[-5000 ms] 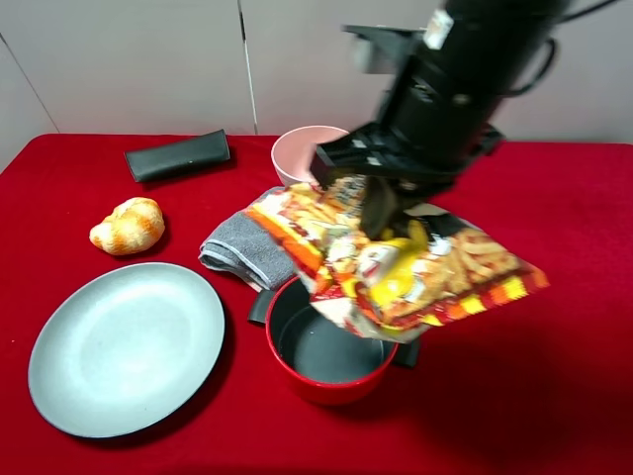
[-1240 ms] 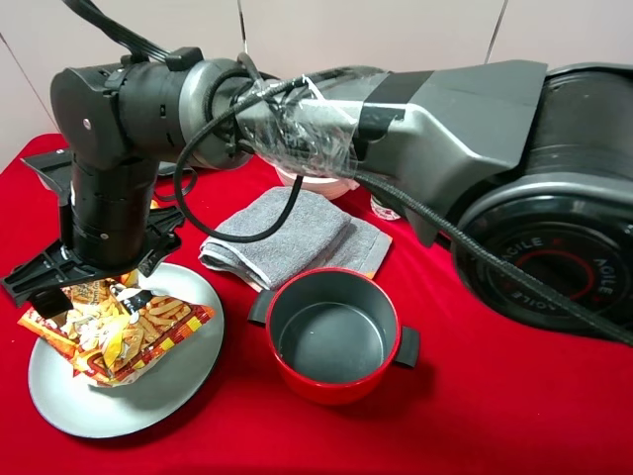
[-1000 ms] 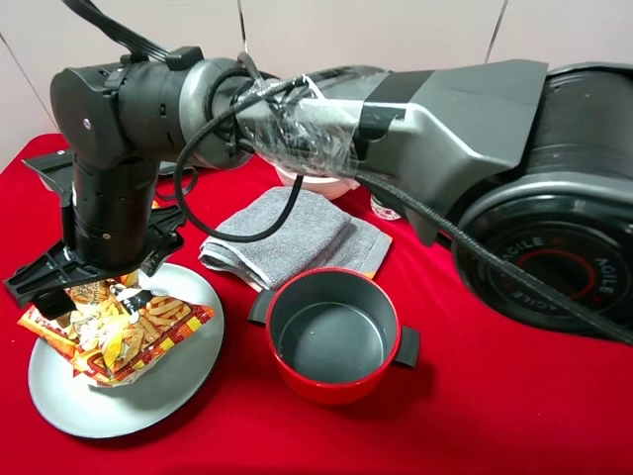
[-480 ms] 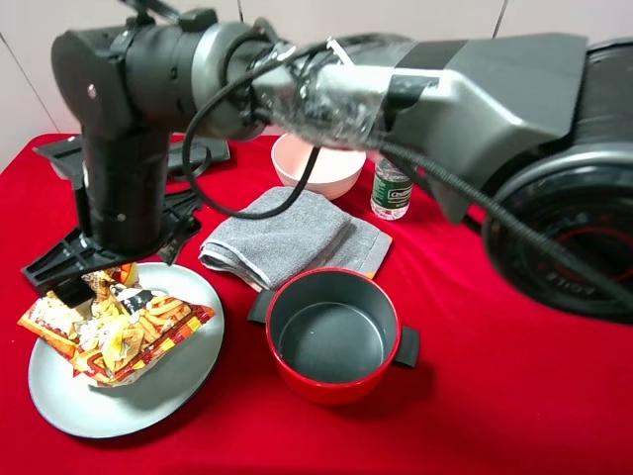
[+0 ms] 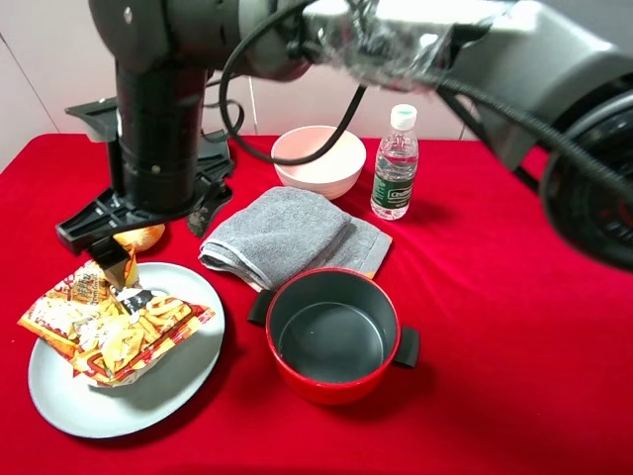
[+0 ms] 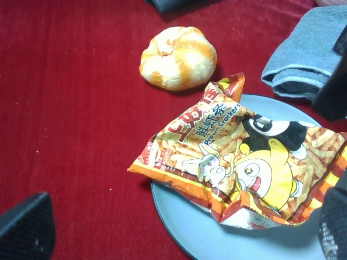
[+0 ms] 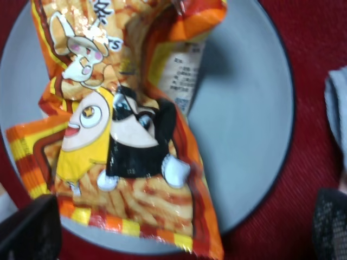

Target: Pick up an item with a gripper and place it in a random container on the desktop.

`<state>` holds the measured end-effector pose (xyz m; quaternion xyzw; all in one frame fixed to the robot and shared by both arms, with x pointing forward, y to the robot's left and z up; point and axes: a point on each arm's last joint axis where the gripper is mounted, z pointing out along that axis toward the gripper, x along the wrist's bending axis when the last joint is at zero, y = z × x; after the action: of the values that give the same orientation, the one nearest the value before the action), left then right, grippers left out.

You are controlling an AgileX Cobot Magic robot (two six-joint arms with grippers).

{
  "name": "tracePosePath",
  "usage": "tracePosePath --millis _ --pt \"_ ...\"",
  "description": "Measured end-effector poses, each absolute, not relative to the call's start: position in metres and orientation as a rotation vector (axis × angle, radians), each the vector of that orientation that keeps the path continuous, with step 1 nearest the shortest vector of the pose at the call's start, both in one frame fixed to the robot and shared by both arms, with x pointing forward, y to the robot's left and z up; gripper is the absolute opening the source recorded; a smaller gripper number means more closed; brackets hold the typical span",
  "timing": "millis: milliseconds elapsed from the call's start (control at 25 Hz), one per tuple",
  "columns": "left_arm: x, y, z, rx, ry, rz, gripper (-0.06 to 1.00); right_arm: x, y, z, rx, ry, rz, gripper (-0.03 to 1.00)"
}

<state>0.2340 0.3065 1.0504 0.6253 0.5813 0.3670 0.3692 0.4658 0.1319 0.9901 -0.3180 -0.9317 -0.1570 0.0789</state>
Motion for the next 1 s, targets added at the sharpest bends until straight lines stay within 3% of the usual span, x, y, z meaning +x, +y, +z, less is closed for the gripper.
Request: tracePosePath --millis 1000 --pt "0.234 0.306 1.050 1.604 1.491 0.943 0.96 0.482 0.063 1.065 -0.896 -2.913 -0.547 0.69"
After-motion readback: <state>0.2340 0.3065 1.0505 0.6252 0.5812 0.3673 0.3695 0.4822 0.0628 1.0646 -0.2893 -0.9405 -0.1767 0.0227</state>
